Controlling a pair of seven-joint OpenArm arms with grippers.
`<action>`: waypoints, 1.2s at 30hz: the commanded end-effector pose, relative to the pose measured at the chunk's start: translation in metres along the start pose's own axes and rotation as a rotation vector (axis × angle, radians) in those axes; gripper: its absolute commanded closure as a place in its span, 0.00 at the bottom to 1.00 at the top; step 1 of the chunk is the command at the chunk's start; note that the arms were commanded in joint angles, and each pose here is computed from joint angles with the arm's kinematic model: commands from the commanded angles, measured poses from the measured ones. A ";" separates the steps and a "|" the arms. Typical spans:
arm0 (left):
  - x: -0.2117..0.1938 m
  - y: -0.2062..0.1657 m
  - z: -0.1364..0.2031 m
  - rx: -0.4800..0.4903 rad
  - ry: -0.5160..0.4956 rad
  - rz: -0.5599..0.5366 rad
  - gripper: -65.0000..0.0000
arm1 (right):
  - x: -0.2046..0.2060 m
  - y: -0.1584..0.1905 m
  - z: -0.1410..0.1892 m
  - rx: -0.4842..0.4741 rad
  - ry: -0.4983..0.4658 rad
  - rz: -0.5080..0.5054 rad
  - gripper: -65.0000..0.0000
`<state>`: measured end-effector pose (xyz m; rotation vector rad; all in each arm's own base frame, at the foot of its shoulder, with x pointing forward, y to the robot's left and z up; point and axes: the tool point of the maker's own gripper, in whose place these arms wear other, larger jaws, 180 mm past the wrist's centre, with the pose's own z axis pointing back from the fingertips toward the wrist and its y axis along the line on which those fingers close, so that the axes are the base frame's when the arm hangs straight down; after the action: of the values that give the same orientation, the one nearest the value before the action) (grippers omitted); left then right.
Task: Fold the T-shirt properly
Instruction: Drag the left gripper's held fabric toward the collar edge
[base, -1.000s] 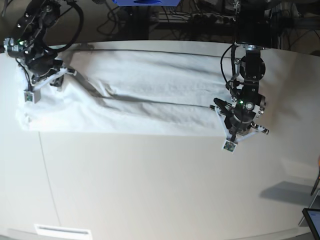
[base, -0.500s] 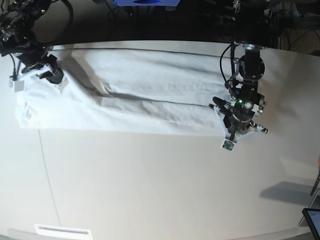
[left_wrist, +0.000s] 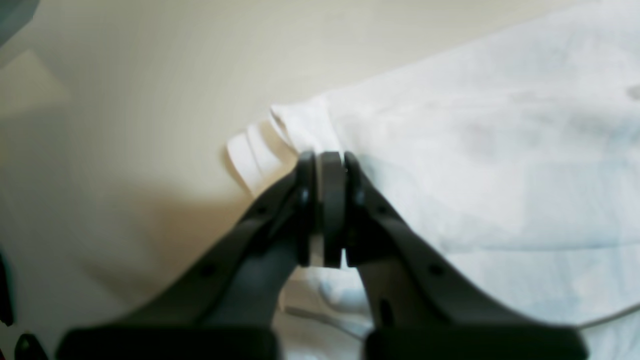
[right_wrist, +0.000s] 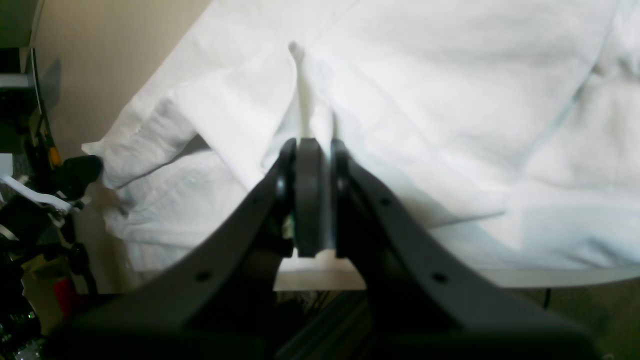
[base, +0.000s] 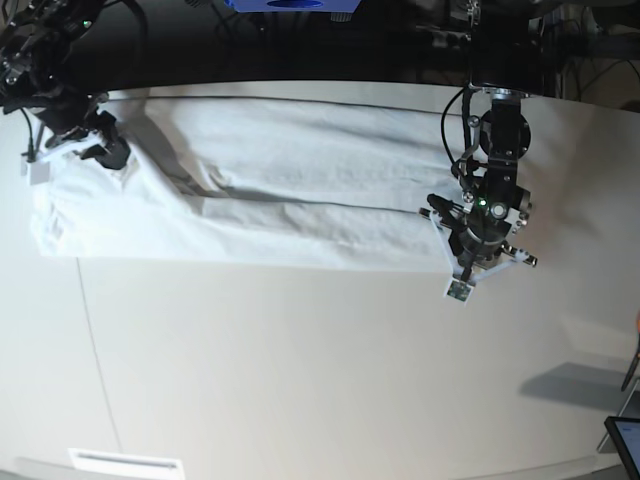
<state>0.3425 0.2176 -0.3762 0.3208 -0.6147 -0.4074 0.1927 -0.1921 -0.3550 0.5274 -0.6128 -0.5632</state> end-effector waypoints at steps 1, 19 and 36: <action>0.013 0.012 0.005 0.032 -0.042 0.002 1.00 | 0.004 0.005 0.002 0.021 -0.015 0.006 0.84; 0.014 0.011 0.005 0.026 -0.046 0.008 1.00 | 0.029 0.018 0.018 0.149 -0.130 -0.018 0.53; 0.029 0.013 0.030 0.053 -0.114 -0.010 1.00 | 0.058 0.015 0.024 0.113 -0.193 0.078 0.53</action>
<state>0.3417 0.2069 -0.3476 0.3290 -0.6988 -0.4253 0.2146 -0.2242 -0.3182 0.5500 -0.8066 -0.5297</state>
